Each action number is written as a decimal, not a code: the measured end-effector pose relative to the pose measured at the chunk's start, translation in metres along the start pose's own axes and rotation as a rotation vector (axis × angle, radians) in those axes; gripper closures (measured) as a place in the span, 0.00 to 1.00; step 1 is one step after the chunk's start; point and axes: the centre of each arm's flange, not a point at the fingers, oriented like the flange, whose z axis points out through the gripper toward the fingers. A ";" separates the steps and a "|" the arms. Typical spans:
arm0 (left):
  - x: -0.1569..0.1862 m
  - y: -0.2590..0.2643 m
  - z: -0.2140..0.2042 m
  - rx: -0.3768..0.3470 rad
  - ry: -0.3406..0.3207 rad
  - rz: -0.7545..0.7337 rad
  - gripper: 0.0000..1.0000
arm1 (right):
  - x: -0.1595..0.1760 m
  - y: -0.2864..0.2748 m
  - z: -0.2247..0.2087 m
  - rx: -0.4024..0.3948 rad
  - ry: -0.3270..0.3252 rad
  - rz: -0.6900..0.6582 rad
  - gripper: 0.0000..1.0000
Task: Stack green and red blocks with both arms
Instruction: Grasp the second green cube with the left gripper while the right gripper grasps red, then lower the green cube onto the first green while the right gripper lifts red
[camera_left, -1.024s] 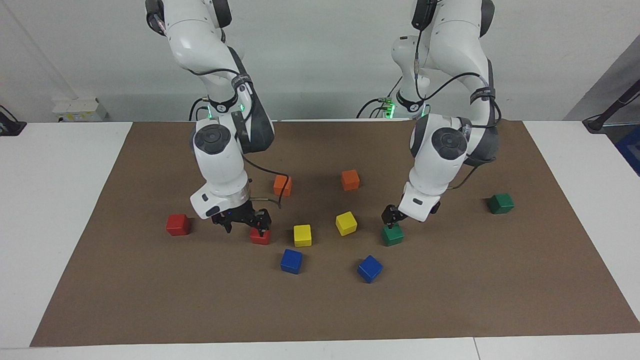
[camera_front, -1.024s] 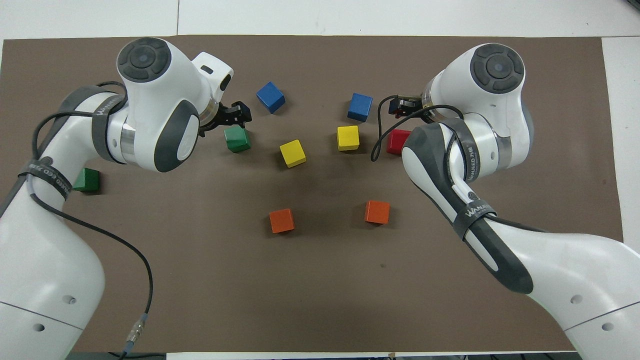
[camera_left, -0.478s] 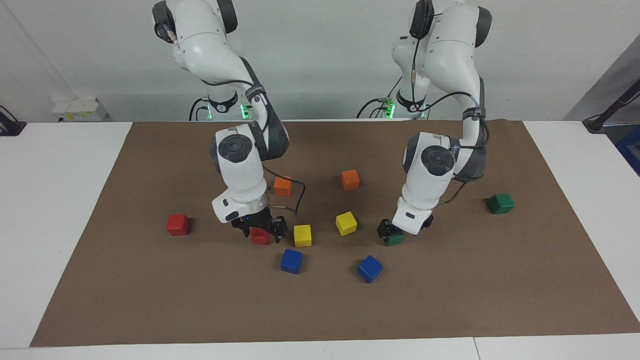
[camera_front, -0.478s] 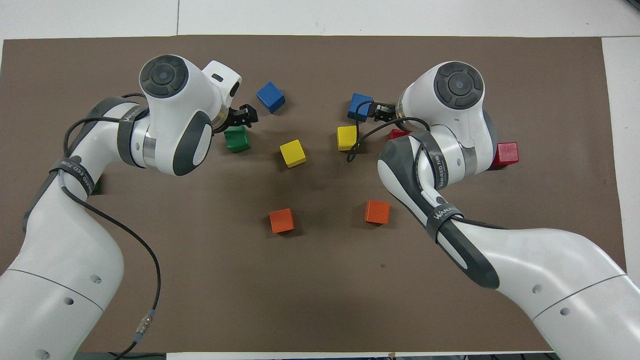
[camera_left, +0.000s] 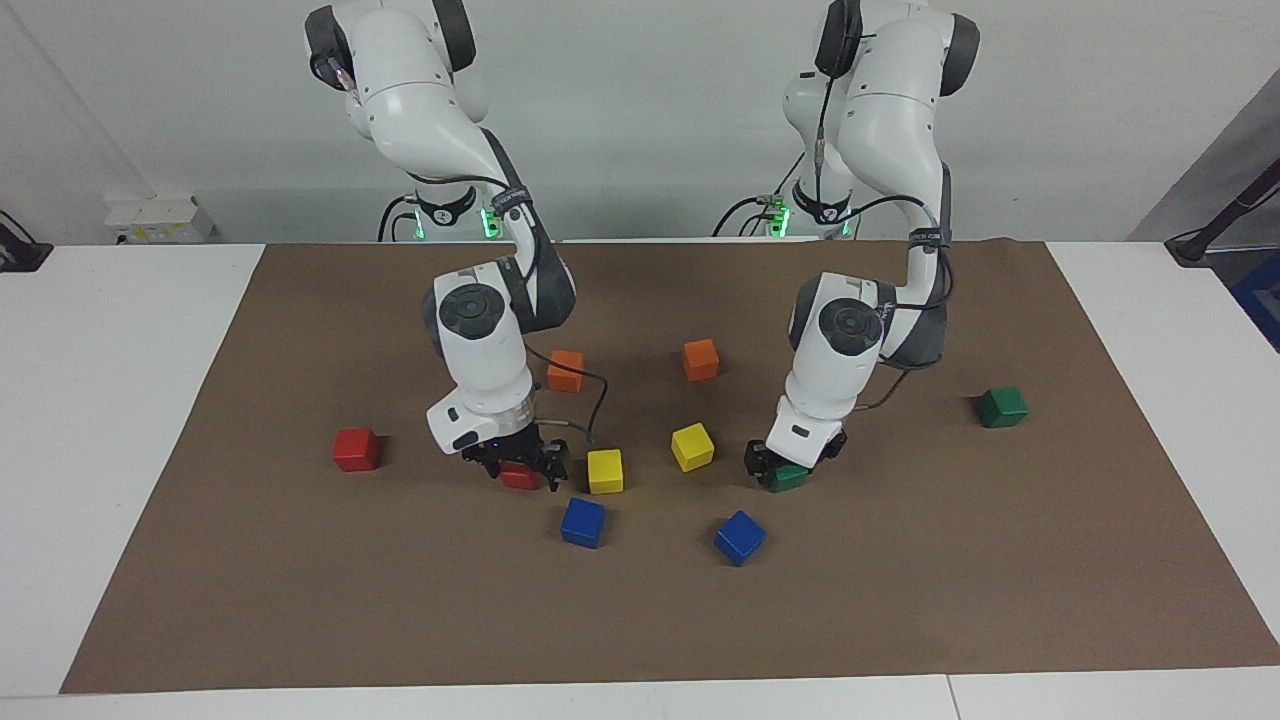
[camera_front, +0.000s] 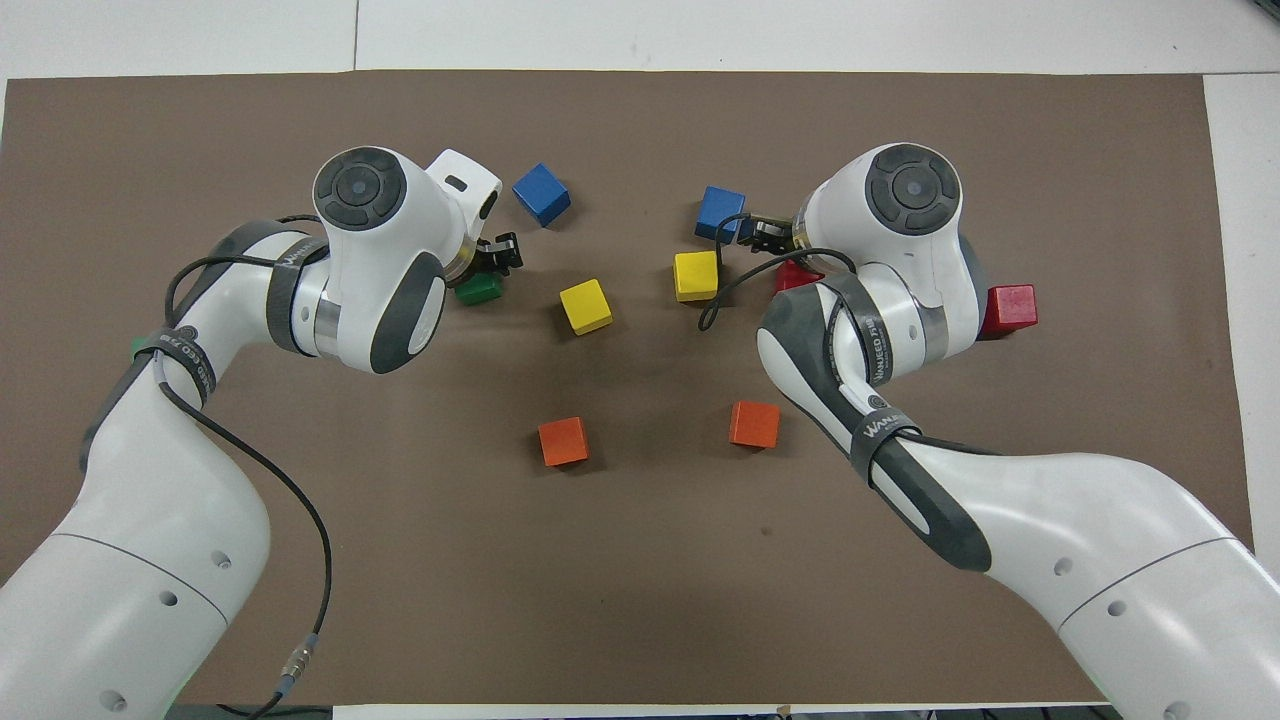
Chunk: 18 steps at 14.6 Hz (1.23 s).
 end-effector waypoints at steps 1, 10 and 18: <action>-0.001 0.001 0.000 0.012 0.001 0.012 0.45 | -0.001 0.001 0.001 -0.002 -0.003 0.000 0.00; 0.033 -0.078 -0.075 0.049 0.018 -0.069 0.45 | -0.001 0.000 -0.002 0.001 0.001 -0.001 0.00; 0.030 -0.307 -0.133 0.060 -0.073 0.139 0.45 | -0.001 0.002 -0.007 0.002 0.004 0.001 0.00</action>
